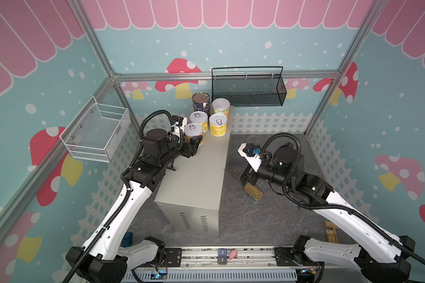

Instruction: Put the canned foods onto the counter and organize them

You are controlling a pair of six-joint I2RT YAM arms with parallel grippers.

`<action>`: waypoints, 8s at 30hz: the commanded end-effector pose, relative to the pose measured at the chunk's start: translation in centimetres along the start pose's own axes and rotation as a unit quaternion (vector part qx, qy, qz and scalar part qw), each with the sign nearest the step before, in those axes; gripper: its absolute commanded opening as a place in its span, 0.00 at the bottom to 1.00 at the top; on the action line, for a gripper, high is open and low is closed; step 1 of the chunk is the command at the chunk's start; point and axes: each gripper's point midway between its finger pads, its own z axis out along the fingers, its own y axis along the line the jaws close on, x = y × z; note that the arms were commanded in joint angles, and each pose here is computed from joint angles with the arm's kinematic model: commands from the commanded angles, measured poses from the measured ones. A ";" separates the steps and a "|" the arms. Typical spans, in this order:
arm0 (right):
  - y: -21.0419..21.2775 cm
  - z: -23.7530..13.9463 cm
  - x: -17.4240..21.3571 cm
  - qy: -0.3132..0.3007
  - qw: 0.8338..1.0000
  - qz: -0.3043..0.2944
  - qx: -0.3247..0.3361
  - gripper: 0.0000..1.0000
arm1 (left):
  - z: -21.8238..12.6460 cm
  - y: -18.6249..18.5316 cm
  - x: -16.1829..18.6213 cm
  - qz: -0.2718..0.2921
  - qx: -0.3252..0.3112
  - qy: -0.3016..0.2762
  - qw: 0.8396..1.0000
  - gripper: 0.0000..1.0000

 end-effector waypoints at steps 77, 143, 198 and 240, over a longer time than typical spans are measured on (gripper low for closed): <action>-4.4 11.0 1.1 0.092 0.949 0.207 0.220 0.78 | -1.2 8.0 2.6 -0.227 0.045 0.054 0.971 0.99; -5.2 -0.8 27.2 0.296 0.888 0.300 0.187 1.00 | -9.4 -0.9 -1.4 -0.161 0.108 0.030 0.981 0.99; -1.7 1.3 37.5 0.340 0.879 0.315 0.115 0.73 | -8.0 -22.2 5.3 0.088 0.321 0.249 0.910 0.99; -7.3 -0.6 6.1 0.090 0.991 0.089 0.041 0.50 | -12.6 -12.5 0.2 0.147 0.137 0.179 0.963 0.99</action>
